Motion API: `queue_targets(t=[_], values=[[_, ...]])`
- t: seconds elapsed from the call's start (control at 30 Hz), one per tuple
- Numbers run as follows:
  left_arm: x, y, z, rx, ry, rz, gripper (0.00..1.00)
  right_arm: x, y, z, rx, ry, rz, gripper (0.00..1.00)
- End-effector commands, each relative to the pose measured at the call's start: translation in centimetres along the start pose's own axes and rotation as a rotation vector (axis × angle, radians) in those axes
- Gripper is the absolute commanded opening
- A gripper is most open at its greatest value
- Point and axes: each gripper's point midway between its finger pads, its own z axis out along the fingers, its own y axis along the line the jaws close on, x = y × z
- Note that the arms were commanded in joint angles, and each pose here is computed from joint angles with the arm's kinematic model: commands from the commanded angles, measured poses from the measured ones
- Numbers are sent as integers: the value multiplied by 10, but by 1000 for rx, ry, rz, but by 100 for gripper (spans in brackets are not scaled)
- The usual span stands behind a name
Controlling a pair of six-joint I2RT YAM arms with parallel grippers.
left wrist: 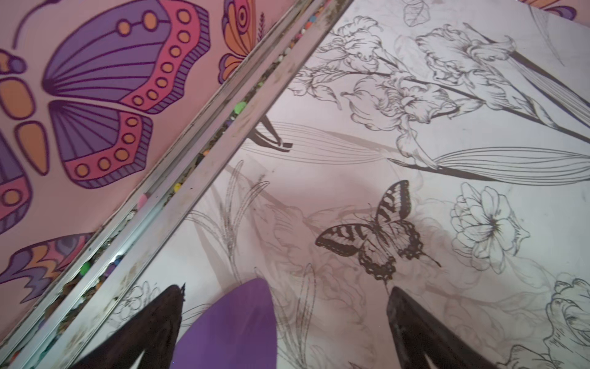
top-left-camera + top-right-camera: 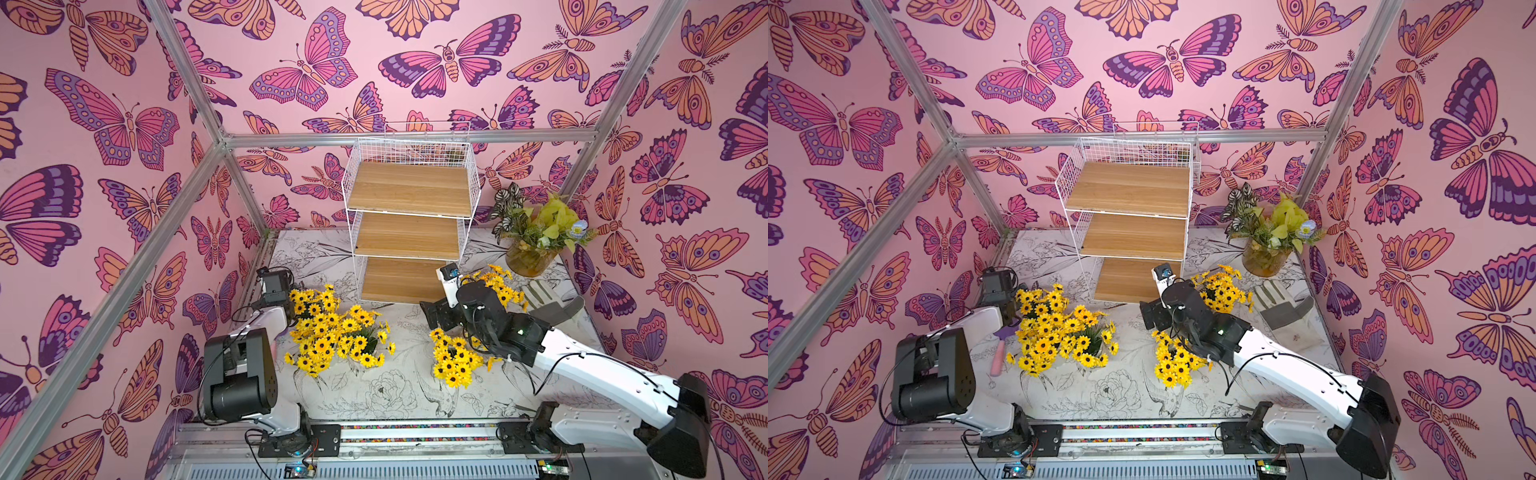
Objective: Take the sunflower pots off the shelves
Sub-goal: Reset both arms
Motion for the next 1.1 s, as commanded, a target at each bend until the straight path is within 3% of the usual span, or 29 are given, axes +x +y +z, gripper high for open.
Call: queue_targets(t=[0.0,0.2,0.4,0.7,1.07], values=[[6,-4,8,-16,2,33,99,-16,-4,-10,-12,-28,35,99],[7,-24,6,83,-1,70,99,-13,-22,-3,24,-14,57,99],[3,-50,-6,237,-118,95,99,-6,-61,13,113,25,109,99],[5,-63,-12,302,-127,135,99,7,-117,25,237,19,176,99],[6,-77,-25,380,-193,191,99,14,-158,30,460,-22,64,99]])
